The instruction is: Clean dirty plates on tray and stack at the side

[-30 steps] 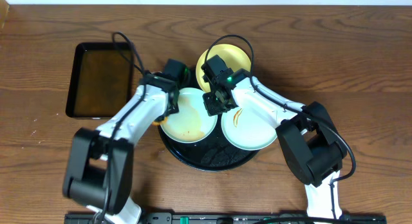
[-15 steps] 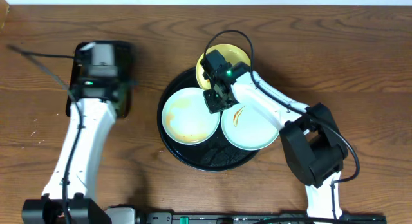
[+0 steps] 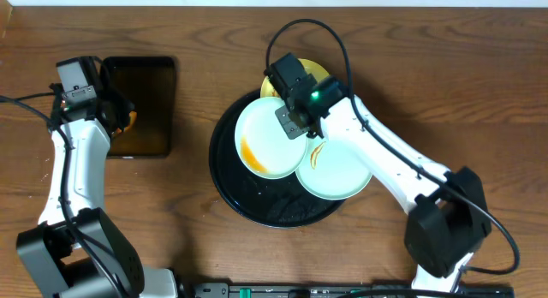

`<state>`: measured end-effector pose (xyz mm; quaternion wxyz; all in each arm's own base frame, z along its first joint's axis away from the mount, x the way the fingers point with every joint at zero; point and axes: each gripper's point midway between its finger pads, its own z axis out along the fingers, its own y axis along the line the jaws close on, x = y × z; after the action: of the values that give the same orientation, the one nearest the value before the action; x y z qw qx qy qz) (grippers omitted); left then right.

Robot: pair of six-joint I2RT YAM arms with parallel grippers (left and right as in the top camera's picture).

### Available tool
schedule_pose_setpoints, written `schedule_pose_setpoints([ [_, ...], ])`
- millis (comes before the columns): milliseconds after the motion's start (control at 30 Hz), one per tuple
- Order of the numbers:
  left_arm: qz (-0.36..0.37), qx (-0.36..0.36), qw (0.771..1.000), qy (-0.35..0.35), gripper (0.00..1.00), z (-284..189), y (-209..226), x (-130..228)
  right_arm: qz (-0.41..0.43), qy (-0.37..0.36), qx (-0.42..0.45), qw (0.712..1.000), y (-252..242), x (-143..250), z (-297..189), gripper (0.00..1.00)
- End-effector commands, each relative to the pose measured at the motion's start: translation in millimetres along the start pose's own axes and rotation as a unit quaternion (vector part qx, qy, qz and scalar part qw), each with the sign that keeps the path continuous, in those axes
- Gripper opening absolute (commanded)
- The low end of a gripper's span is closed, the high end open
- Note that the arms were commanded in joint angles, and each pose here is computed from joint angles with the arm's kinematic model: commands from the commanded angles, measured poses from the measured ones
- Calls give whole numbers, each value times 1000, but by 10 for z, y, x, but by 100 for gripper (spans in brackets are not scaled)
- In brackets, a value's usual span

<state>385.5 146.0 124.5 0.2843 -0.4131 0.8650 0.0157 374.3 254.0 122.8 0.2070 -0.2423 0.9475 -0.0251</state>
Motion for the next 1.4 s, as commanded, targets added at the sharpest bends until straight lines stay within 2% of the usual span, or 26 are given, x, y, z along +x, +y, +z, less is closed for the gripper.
schedule_pose_setpoints([
  [0,23,18,1000,3,8,33,-57,-35,-45,-56,59,996,-82,-211,-357,1],
  [367,31,22,999,13,8,94,-69,11,-135,-101,233,958,-114,-344,-703,1],
  [600,31,22,999,13,8,94,-69,11,-194,-124,265,936,71,-432,-858,1],
  [833,31,23,999,14,8,94,-73,16,-262,-161,351,884,215,-639,-1197,1],
  [1000,32,23,999,15,8,94,-72,18,-303,-173,375,859,388,-689,-1352,1],
  [1233,31,23,999,14,8,94,-73,16,-323,-180,369,853,548,-658,-1391,1],
  [1367,31,23,999,14,8,94,-73,16,-291,-193,359,865,557,-650,-1383,1],
])
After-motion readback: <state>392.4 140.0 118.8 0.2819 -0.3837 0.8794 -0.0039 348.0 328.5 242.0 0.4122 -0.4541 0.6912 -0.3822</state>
